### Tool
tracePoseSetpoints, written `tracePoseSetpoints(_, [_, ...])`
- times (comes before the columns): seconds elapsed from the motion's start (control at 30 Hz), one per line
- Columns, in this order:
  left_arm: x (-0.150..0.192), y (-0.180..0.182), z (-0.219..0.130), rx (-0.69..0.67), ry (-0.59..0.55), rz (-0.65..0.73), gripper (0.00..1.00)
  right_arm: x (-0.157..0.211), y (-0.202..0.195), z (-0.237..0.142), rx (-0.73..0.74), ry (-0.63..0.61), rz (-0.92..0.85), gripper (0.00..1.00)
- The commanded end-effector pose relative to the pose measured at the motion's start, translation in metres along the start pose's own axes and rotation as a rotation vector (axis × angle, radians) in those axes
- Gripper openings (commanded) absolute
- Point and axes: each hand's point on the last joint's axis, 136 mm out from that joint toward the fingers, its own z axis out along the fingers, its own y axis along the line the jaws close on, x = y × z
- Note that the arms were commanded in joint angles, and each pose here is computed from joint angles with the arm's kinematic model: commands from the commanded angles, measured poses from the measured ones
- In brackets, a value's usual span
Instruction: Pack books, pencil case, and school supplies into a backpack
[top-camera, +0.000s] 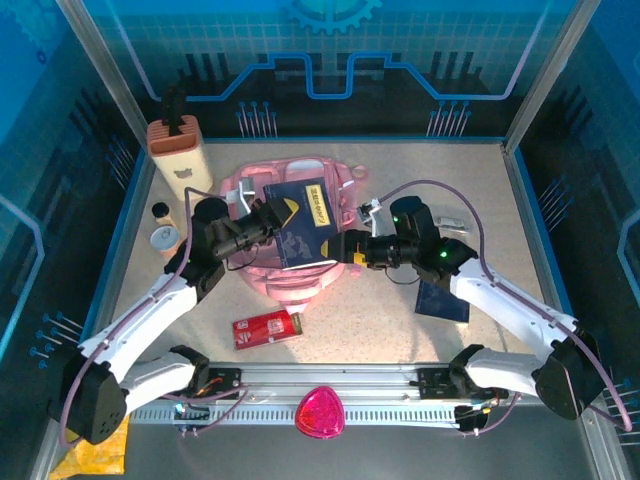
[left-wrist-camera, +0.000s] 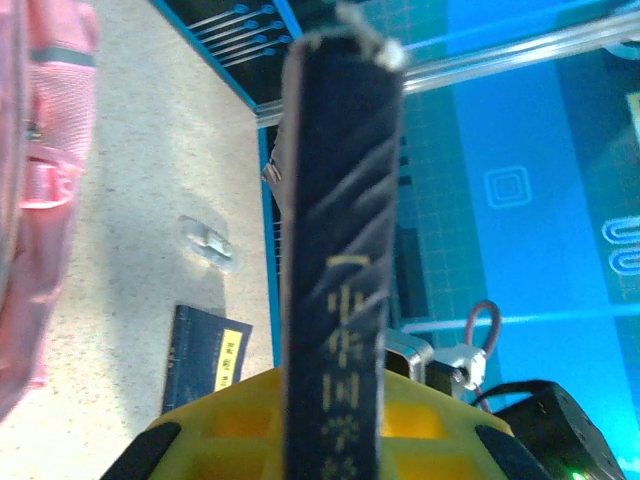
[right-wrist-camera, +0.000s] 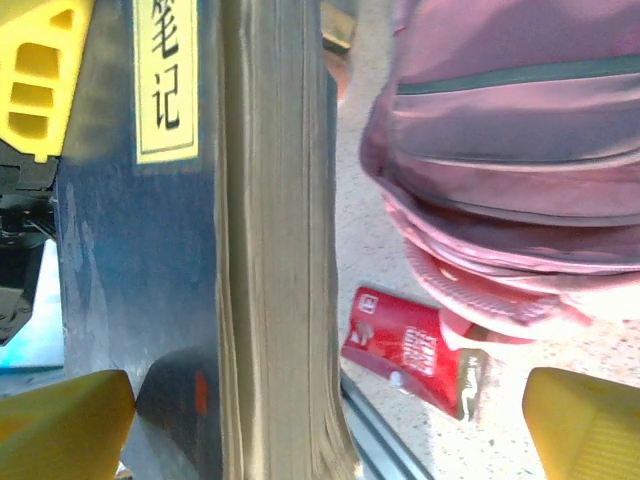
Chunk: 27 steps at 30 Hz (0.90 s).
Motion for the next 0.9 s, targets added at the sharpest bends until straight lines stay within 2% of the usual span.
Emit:
tracePoseSetpoints(0.0, [0.001,-0.042,-0.004,0.086,-0.03,0.093,0.0,0.0,0.03,-0.004,-0.147,0.038,-0.008,1.0])
tracePoseSetpoints(0.13, [0.005,-0.045,-0.004,0.085,-0.031,0.119,0.0,-0.002,0.038,-0.007,-0.171,0.036,0.005,1.0])
tracePoseSetpoints(0.27, [0.005,-0.032,-0.007,0.034,-0.048,0.139,0.0,-0.005,0.059,-0.019,-0.267,0.02,-0.006,0.97])
tracePoseSetpoints(0.4, [0.006,-0.023,-0.006,-0.004,-0.045,0.157,0.0,-0.003,0.065,-0.027,-0.314,0.01,-0.003,0.8])
tracePoseSetpoints(0.67, [0.011,-0.012,-0.002,-0.002,-0.027,0.149,0.0,0.006,0.04,-0.02,-0.211,0.032,-0.002,0.46])
tracePoseSetpoints(0.77, [0.015,-0.011,-0.001,0.002,-0.014,0.15,0.0,0.008,0.032,-0.017,-0.193,0.035,0.005,0.28])
tracePoseSetpoints(0.87, [0.018,-0.006,-0.002,-0.021,0.001,0.162,0.0,0.009,0.029,-0.019,-0.176,0.017,-0.001,0.15])
